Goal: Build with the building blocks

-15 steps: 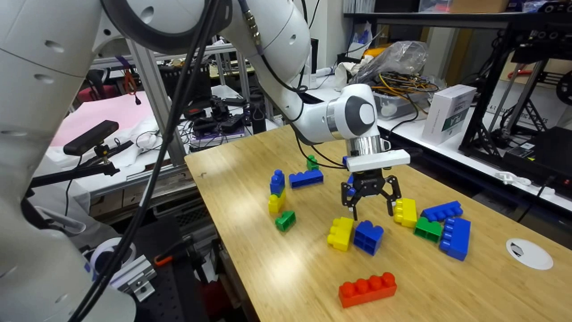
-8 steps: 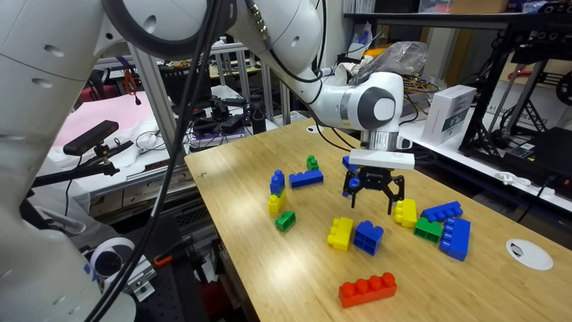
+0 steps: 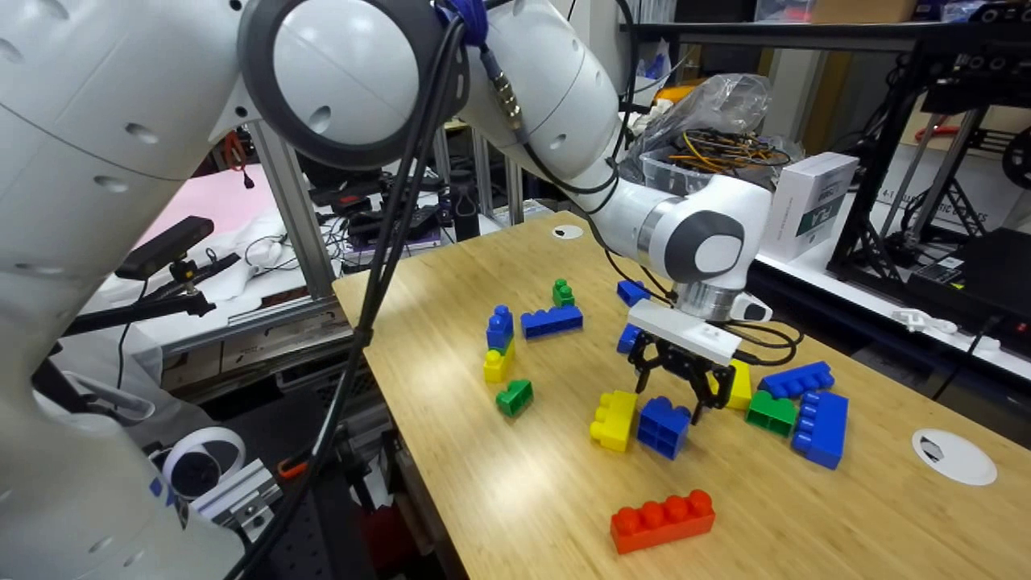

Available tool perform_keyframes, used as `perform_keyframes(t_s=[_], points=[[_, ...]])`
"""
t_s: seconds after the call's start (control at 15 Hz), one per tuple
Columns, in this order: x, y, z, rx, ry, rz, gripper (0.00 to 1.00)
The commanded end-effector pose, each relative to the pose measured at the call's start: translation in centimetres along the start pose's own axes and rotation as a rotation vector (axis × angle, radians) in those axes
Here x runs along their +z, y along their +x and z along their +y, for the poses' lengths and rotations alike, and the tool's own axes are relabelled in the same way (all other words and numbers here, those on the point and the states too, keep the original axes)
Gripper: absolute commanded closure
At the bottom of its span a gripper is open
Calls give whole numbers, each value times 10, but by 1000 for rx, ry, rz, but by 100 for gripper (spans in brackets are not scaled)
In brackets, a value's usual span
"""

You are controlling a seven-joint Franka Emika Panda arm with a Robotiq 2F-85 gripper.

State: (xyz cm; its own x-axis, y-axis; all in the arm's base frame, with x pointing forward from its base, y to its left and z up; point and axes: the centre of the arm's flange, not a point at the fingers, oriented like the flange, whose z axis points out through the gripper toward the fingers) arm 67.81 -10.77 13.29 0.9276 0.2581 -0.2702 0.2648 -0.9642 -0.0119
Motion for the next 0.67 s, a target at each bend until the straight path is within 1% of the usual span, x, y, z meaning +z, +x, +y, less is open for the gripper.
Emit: perform_keyframes(t_s=[0.0,0.33,0.47,0.6], points=[[1,9,0,74,32,30,0],[3,8,-6,84,30,23,0],[4,7,-6,67,11,11,0],[6,6,-8,28,-23,-8,0]])
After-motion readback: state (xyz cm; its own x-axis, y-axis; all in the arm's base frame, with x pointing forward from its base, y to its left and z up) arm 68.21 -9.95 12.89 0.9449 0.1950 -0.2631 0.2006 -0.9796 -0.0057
